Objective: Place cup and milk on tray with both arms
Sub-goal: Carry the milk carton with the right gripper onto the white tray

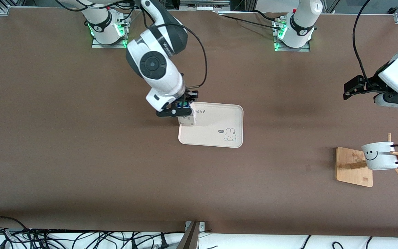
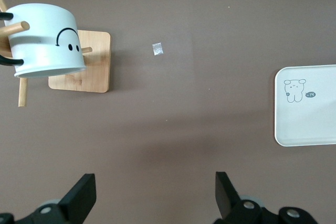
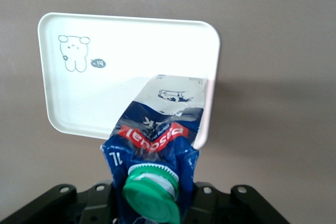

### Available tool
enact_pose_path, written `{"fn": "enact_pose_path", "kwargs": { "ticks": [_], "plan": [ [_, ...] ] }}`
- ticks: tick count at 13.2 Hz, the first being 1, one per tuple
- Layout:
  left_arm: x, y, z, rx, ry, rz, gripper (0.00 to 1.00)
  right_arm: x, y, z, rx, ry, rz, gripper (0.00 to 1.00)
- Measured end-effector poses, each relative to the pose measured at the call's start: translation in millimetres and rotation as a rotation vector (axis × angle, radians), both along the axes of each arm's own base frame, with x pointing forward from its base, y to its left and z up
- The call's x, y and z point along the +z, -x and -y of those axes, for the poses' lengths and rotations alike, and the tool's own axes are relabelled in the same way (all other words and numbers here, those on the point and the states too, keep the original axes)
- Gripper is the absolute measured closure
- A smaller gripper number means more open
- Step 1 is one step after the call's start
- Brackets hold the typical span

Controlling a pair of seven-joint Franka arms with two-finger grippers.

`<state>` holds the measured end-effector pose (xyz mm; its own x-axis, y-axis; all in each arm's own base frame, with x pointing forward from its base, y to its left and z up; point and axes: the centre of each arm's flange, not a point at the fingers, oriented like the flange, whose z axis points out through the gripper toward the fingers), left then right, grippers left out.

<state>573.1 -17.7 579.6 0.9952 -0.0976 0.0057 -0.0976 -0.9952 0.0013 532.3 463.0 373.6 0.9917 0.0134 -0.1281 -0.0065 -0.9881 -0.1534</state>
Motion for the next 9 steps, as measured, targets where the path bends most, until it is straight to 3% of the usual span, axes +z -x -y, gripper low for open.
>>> {"fn": "enact_pose_path", "kwargs": {
  "ticks": [9],
  "plan": [
    [-2,2,-2,0.004,-0.001,-0.023,0.0,-44,-10,-6,-0.017,0.012,0.016,0.65]
  ]
}}
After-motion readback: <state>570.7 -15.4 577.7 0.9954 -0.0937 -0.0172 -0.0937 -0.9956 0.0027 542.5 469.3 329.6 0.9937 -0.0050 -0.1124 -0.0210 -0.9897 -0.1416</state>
